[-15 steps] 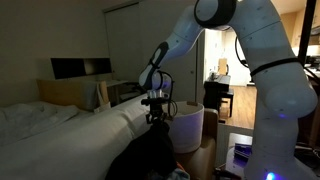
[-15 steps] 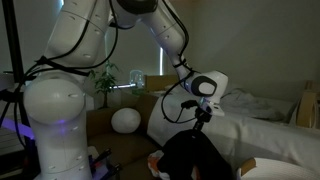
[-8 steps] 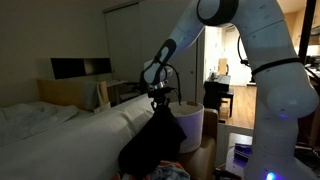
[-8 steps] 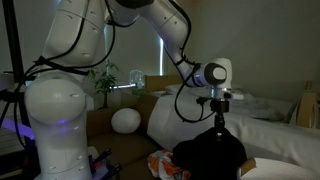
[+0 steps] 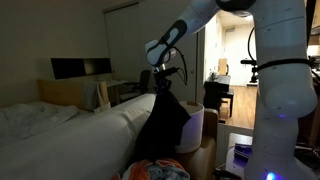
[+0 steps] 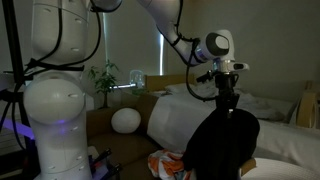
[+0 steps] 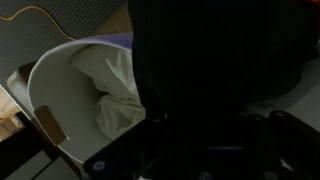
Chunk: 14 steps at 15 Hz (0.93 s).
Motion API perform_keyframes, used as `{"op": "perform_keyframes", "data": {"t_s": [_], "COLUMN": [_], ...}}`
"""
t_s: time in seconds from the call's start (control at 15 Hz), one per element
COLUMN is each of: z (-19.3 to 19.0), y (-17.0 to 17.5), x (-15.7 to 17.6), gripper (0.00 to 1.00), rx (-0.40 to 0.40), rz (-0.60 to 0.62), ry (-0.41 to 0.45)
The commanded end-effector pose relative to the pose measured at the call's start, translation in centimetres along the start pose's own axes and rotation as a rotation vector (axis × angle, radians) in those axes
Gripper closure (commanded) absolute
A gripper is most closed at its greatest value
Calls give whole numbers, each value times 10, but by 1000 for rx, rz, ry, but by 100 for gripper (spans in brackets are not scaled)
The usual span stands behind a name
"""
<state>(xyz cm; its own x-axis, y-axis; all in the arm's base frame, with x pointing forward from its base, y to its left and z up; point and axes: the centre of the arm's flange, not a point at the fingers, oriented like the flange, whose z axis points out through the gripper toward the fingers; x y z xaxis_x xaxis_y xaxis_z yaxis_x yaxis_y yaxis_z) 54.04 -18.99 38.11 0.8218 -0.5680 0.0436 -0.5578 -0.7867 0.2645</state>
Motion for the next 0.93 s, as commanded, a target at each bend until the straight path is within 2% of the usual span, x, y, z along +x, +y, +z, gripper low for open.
{"op": "perform_keyframes", "data": {"t_s": [0.0,0.47,0.67,0.87], "z": [-66,-152,-206,-257], "y": [38,84,116,146], "x": [2,35,57,77], "gripper": [91,91,91,91], "rx": [25,12,13,14], "rz": [-137,-244,-281,-251], "ry": [33,138,191,252]}}
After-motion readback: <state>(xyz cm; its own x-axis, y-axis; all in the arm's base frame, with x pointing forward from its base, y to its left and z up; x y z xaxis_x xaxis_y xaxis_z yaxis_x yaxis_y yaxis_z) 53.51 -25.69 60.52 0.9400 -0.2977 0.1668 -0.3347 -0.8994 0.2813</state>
